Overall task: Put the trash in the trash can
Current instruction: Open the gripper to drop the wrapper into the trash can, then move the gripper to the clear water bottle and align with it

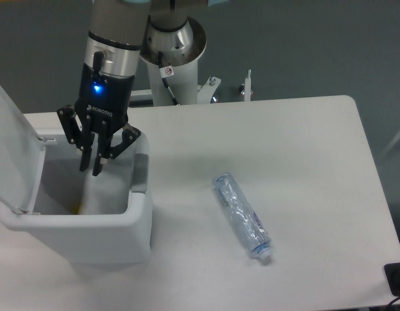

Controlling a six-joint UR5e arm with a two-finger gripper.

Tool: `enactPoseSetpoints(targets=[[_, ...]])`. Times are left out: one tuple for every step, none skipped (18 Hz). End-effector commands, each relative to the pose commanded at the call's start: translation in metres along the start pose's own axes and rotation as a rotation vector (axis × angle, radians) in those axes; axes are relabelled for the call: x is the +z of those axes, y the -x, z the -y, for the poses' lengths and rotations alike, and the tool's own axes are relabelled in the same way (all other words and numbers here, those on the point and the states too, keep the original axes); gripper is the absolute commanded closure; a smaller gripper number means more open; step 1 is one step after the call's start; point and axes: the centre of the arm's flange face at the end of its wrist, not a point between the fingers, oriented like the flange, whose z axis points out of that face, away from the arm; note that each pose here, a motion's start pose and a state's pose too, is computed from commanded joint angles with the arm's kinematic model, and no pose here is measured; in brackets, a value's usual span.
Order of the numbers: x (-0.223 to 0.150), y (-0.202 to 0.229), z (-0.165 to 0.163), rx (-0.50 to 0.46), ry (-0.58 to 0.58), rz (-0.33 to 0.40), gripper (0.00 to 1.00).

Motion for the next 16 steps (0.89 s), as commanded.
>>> enactPoseSetpoints(targets=[[-0.017,0.035,-0.002,-0.042,-0.019,0.049,0.00],[-0.025,0.061,-0.004,-0.071,-0.026,0.079,0.00],[-0.026,0.083,-0.006,-0.093,-0.027,0.099,0.00],[-0.021,0.108,-0.010,-0.119,-0.018,0.114,0.00],[-0.020,0.133,-0.015,-0.135,-0.013,0.132,0.00],[-0.015,0.168,-0.020,-0.154,-0.004,0.153,0.00],[-0.014,0.200,-0.028,-0.186,0.001,0.172,0.00],[-0.006,0.229,-0.041,-0.221,0.017,0.183,0.00],[0.005,0.248,-0.054,-0.252,0.038,0.183,0.00],[0.013,0.258,-0.063,-0.269,0.052,0.179,0.00],[0.021,0.262,-0.072,-0.281,0.074,0.177,0.00],[0.028,0.265,-0.080,-0.282,0.108,0.188,0.00],[0.038,0.270,-0.092,-0.281,0.157,0.211,0.00],[0.044,0.272,-0.098,-0.284,0.197,0.233,0.00],[0.054,0.275,-0.104,-0.290,0.229,0.234,0.00],[0.062,0.277,-0.109,-0.303,0.263,0.219,0.00]])
